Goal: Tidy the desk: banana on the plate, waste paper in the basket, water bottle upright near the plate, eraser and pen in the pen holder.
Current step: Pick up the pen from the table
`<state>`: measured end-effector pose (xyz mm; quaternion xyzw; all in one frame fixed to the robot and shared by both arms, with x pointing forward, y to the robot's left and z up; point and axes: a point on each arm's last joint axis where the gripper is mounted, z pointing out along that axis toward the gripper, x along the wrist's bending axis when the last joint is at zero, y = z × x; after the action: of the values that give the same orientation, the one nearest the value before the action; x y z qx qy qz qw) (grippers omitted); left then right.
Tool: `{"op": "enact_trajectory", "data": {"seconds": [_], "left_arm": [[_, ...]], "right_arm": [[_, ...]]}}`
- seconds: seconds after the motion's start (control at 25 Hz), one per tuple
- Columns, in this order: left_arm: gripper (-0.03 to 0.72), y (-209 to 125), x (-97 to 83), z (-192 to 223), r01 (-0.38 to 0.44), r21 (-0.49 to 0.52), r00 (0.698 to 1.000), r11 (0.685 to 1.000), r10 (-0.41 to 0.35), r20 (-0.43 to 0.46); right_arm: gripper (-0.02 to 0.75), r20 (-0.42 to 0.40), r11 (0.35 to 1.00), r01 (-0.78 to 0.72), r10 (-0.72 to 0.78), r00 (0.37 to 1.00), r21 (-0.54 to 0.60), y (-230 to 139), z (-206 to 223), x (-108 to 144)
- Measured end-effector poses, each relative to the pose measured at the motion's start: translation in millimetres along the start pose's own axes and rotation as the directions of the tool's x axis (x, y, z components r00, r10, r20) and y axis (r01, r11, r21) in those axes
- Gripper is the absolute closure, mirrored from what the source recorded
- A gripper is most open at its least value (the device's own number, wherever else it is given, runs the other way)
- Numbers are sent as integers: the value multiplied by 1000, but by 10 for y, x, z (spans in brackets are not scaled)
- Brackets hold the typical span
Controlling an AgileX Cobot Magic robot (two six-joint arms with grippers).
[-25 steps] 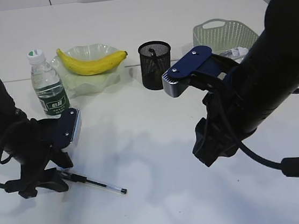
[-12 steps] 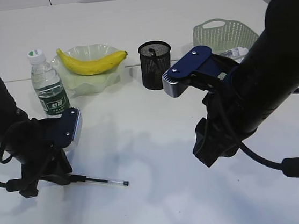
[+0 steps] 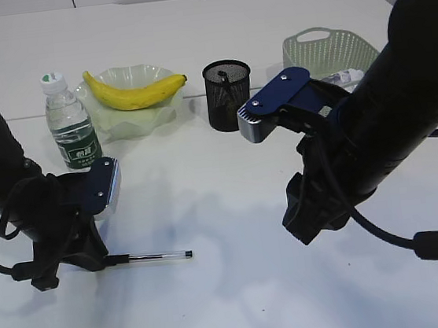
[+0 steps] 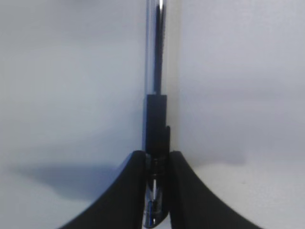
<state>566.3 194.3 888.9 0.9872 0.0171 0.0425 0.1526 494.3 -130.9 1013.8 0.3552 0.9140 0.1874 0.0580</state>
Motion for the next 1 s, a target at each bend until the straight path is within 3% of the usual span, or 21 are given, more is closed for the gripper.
{"op": "enact_trajectory", "data": {"seconds": [0.36, 0.68, 1.0], "left_arm": [[613, 4, -31, -1, 27, -4, 999, 1000, -27, 34], [613, 76, -31, -222, 45, -26, 999, 999, -46, -9], [613, 145, -66, -459, 45, -48, 998, 998, -46, -35]], "right_arm": [[489, -5, 1000, 0, 0, 1000, 0, 0, 0, 5], [489, -22, 999, 33, -33, 999, -7, 32, -31, 17], [489, -44, 987, 131, -136, 990, -93, 171, -370, 78]]}}
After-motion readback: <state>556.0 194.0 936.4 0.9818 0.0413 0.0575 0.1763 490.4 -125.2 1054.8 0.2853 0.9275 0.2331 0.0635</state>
